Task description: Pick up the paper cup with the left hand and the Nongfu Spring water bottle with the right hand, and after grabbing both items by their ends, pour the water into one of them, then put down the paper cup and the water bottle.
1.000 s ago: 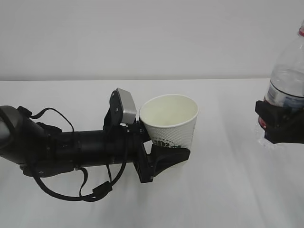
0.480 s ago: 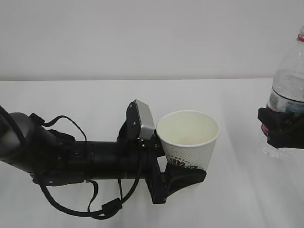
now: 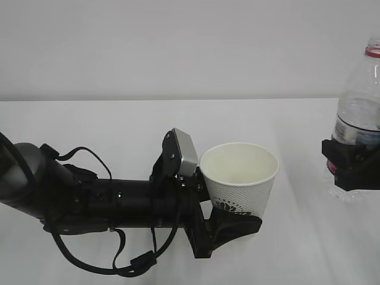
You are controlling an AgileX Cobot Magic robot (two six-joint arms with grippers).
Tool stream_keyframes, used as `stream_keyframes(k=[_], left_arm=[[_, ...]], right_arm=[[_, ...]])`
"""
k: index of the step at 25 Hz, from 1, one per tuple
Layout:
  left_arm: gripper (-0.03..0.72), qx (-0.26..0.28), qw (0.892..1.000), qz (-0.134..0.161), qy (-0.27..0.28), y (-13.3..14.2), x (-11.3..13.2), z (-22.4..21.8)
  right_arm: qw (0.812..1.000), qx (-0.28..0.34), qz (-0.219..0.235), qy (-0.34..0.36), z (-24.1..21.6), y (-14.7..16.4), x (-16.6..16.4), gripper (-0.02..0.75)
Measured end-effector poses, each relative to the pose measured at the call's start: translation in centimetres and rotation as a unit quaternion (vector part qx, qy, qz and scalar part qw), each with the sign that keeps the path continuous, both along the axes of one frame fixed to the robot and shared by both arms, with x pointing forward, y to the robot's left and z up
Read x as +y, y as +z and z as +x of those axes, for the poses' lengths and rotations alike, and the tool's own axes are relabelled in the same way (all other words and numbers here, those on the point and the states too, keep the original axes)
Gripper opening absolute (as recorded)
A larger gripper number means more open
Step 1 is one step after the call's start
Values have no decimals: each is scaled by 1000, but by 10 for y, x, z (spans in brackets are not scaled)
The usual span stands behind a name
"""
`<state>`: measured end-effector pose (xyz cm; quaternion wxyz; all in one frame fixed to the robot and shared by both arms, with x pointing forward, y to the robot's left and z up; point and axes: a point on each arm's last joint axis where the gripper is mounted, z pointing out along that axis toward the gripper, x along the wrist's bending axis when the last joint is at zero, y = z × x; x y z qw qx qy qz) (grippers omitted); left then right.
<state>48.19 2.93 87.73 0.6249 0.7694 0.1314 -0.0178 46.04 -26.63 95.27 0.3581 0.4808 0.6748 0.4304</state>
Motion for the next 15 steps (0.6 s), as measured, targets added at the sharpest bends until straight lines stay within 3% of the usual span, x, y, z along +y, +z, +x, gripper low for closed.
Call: stream_keyframes(k=[5, 15], left_arm=[[545, 0, 1000, 0, 0, 0, 0, 0], [544, 0, 1000, 10, 5, -1, 0, 2]], right_arm=[[999, 23, -41, 2, 3, 13, -2, 442], [995, -2, -98, 25, 9, 24, -2, 442]])
